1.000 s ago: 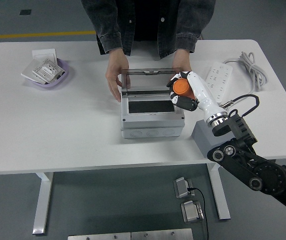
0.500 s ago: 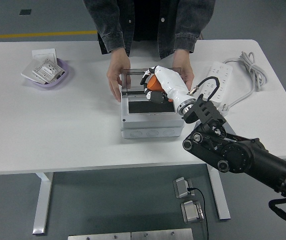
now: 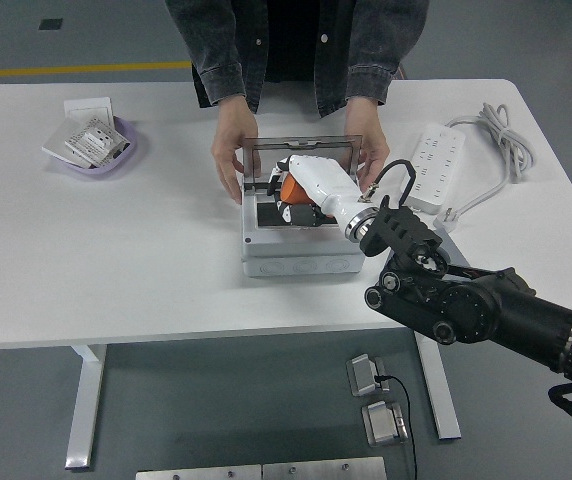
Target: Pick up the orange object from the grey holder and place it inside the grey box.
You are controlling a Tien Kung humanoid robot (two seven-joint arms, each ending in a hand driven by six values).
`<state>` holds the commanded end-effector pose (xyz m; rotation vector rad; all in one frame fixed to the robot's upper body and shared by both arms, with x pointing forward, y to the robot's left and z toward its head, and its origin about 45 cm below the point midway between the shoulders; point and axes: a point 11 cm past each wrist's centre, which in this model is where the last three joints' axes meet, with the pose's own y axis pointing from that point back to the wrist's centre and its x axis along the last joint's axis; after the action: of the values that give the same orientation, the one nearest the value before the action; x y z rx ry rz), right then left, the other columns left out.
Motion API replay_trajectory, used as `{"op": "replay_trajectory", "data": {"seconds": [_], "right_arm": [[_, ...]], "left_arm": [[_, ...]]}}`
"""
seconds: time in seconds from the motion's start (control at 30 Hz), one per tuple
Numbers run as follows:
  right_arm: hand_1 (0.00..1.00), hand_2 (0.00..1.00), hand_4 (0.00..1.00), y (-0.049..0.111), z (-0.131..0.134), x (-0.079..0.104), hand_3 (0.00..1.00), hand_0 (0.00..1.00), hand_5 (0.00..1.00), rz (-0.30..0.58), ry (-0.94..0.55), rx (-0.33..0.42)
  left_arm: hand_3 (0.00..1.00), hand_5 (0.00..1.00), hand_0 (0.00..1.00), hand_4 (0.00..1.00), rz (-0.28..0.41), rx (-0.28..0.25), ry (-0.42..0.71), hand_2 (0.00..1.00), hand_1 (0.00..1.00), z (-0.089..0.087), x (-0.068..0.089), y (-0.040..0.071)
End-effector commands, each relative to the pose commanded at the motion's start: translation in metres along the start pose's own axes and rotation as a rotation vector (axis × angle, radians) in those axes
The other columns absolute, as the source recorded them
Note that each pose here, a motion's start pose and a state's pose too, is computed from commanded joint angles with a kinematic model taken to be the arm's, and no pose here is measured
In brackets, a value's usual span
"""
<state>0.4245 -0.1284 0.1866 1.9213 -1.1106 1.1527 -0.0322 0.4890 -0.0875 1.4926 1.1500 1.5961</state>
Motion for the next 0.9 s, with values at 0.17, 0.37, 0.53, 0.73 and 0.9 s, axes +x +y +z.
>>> {"op": "replay_trajectory", "data": {"seconds": [0.17, 0.37, 0.53, 0.73, 0.9], "right_arm": [[0.054, 0.239, 0.002, -0.0013, 0.0025, -0.0004, 0.235, 0.002, 0.002, -0.034, 0.032, 0.014], [0.074, 0.248, 0.002, -0.0022, 0.0073, -0.0003, 0.247, 0.002, 0.002, -0.086, 0.055, 0.016], [0.141, 0.346, 0.135, -0.0036, 0.0099, 0.0037, 0.378, 0.017, 0.063, -0.097, 0.068, 0.017], [0.371, 0.524, 0.718, -0.0045, 0.0083, 0.0054, 0.629, 0.286, 0.321, -0.096, 0.074, 0.024], [0.585, 0.581, 0.947, -0.0036, 0.0085, 0.0019, 0.644, 0.667, 0.644, -0.106, 0.083, 0.025]], "left_arm": [[0.616, 0.215, 0.615, 0.687, -0.001, -0.006, -0.001, 0.614, 0.66, 0.003, 0.0001, 0.0003], [0.613, 0.211, 0.615, 0.681, -0.006, -0.008, -0.004, 0.612, 0.66, 0.0041, -0.0022, 0.0004], [0.612, 0.206, 0.615, 0.675, -0.008, -0.011, -0.006, 0.611, 0.659, 0.0057, -0.0032, 0.0006], [0.612, 0.206, 0.614, 0.673, -0.01, -0.015, -0.009, 0.611, 0.659, 0.008, -0.0043, 0.0009], [0.611, 0.207, 0.614, 0.67, -0.011, -0.017, -0.011, 0.61, 0.658, 0.0092, -0.0049, 0.001]]}}
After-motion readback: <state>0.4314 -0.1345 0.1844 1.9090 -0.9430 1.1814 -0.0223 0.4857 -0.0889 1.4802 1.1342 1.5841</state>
